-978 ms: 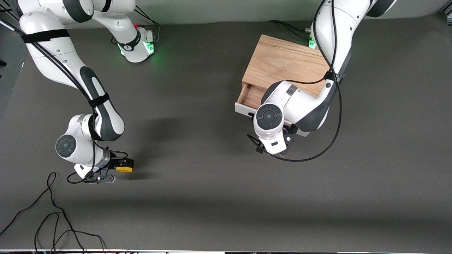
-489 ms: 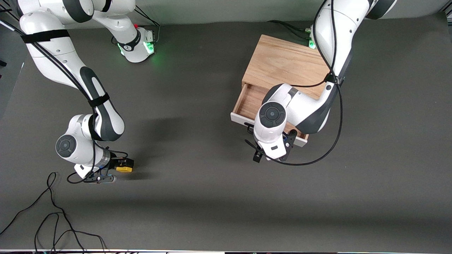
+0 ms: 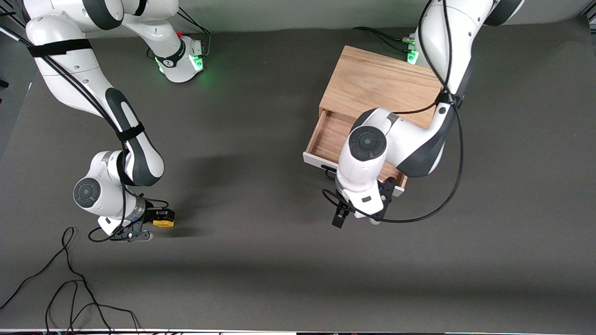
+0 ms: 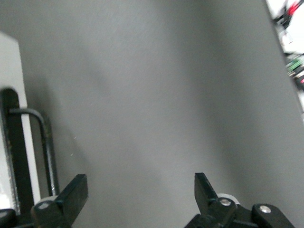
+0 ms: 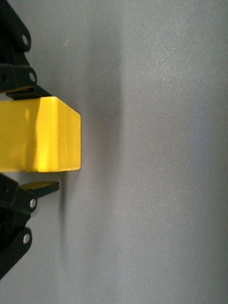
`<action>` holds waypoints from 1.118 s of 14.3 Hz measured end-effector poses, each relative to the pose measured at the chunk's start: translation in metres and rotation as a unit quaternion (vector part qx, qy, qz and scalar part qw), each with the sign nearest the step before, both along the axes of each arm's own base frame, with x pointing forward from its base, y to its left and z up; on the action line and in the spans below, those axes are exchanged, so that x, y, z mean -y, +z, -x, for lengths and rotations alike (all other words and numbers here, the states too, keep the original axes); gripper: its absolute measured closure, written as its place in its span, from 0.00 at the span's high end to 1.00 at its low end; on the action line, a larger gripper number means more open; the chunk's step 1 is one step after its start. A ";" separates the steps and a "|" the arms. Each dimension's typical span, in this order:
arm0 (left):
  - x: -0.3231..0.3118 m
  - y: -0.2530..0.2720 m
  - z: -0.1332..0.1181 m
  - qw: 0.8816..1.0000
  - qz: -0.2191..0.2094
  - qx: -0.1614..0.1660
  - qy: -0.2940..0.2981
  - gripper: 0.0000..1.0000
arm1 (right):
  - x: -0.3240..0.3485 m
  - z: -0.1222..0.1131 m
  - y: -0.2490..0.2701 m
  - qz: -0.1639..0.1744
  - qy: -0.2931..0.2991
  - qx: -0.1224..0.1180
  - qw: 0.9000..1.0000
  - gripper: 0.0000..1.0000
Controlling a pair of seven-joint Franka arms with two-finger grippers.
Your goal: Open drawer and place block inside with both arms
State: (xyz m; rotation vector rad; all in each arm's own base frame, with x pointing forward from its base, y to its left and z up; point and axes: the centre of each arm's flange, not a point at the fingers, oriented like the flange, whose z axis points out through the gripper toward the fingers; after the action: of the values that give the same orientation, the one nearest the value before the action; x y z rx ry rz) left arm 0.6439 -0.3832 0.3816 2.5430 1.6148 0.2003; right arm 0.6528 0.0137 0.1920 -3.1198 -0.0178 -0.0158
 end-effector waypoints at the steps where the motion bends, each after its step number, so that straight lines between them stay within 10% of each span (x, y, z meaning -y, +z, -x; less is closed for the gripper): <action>1: -0.017 0.014 -0.008 1.000 -0.012 -0.003 -0.009 1.00 | 0.000 0.000 0.000 0.000 0.000 0.000 1.000 0.68; 8: -0.210 0.132 -0.009 0.966 -0.025 -0.121 -0.227 1.00 | -0.001 -0.005 0.011 -0.001 0.001 0.006 1.000 0.56; 16: -0.346 0.169 0.069 0.898 -0.016 -0.135 -0.419 1.00 | -0.045 -0.034 0.199 -0.006 -0.002 -0.064 0.998 0.56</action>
State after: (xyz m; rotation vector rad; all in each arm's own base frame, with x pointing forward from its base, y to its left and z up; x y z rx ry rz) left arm 0.5752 -0.0372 0.5502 3.1100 0.4211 -0.2235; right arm 0.6867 0.0585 0.3908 -3.1010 -0.0094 0.1820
